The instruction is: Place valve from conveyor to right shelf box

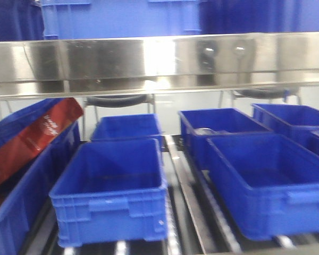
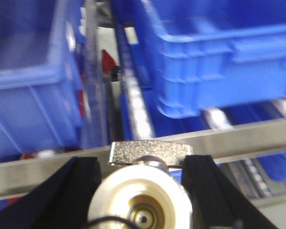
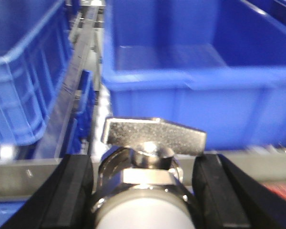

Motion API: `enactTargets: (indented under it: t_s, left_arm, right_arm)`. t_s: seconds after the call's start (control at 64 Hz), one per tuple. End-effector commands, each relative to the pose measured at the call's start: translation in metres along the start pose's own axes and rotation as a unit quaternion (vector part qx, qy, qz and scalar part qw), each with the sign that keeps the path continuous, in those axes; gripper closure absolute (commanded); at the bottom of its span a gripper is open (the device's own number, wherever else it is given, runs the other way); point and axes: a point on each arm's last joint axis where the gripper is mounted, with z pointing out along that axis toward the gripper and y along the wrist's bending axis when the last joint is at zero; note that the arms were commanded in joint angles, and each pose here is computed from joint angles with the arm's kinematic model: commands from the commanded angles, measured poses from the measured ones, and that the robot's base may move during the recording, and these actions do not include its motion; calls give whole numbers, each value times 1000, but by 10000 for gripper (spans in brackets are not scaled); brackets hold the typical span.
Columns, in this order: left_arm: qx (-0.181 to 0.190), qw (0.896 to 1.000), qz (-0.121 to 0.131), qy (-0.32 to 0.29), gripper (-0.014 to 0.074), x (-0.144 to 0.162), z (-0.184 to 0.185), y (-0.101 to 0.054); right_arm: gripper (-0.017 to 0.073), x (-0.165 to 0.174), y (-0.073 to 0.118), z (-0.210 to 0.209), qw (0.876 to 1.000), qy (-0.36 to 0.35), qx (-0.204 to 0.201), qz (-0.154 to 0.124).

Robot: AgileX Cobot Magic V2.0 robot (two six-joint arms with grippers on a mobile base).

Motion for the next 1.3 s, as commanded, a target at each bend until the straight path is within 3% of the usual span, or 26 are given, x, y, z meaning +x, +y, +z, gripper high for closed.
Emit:
enactTargets:
  t_s: [0.0,1.281]
  left_arm:
    - [3,999,-3,-33,705,-6,-6,-1]
    - [3,999,-3,-33,705,-6,-6,-1]
  right_arm:
    - [715,-12,-1,-8,999,-52,5,-3]
    - [715,-12,-1,-8,999,-52,5,-3]
